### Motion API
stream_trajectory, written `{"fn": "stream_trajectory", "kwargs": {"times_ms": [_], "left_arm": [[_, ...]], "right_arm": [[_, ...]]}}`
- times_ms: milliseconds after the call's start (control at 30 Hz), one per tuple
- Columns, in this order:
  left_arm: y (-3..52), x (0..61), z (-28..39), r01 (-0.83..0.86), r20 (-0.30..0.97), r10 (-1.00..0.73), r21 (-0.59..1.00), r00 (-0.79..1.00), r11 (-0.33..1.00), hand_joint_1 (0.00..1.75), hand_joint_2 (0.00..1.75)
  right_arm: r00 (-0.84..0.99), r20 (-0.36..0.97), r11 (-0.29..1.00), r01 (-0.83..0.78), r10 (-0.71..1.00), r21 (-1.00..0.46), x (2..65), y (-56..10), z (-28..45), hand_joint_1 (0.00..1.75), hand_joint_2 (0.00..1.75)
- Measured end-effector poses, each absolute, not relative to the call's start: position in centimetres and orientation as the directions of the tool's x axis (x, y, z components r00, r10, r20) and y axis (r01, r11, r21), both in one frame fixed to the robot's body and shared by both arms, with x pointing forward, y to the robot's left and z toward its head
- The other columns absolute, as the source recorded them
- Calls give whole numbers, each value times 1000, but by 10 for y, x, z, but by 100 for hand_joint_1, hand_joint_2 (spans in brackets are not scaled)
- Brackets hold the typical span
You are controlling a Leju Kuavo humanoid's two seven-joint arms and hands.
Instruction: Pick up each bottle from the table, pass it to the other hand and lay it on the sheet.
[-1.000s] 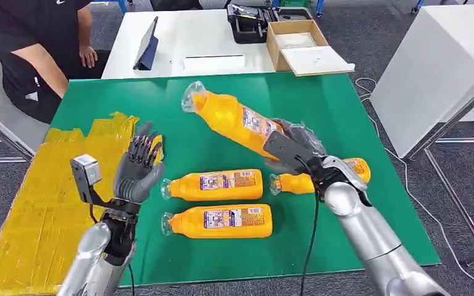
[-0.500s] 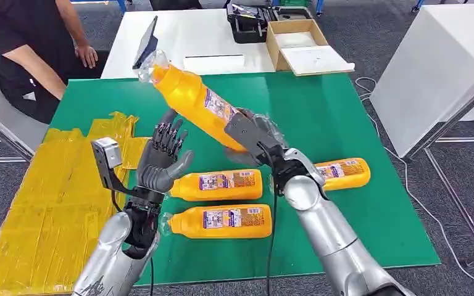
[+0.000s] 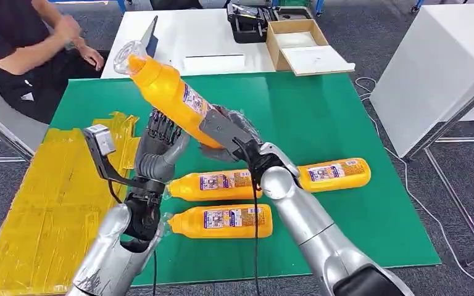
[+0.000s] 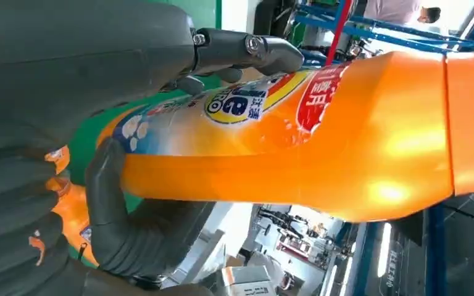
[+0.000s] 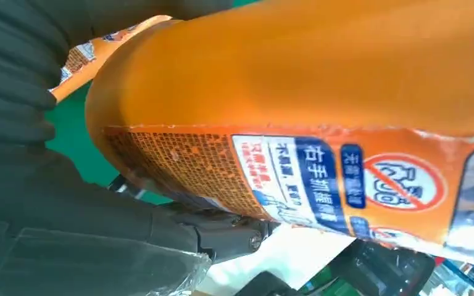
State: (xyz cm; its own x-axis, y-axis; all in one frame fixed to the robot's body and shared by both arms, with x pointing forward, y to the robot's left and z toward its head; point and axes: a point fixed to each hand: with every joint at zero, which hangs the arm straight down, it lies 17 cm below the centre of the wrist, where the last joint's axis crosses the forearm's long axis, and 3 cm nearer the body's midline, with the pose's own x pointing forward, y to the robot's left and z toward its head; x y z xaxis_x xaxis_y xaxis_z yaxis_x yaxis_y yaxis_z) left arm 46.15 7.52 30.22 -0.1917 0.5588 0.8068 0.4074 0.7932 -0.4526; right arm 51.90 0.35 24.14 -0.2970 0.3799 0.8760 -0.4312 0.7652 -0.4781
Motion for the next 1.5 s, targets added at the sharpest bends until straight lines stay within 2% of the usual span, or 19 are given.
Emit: {"fn": "stream_trajectory", "kwargs": {"times_ms": [467, 1300, 1333, 1367, 1400, 1500], "left_arm": [[86, 473, 311, 376, 829, 506, -402, -237, 835, 0, 175], [113, 496, 301, 233, 925, 182, -107, -332, 967, 0, 175], [113, 497, 301, 234, 927, 175, -98, -333, 967, 14, 175], [112, 497, 302, 235, 928, 168, -91, -332, 968, 155, 175], [111, 498, 302, 238, 930, 162, -84, -330, 968, 175, 175], [106, 499, 302, 261, 933, 156, -70, -325, 963, 175, 175]], "right_arm": [[-320, 836, 696, -464, 446, -548, 509, 27, 219, 175, 175], [-415, 692, 495, -491, 590, -717, 473, 76, 185, 175, 175], [-422, 681, 486, -484, 599, -728, 474, 76, 185, 175, 175], [-429, 671, 478, -478, 604, -737, 474, 76, 186, 175, 175], [-439, 660, 468, -472, 610, -747, 472, 78, 186, 175, 175], [-445, 651, 462, -466, 615, -755, 473, 78, 187, 175, 175]]}}
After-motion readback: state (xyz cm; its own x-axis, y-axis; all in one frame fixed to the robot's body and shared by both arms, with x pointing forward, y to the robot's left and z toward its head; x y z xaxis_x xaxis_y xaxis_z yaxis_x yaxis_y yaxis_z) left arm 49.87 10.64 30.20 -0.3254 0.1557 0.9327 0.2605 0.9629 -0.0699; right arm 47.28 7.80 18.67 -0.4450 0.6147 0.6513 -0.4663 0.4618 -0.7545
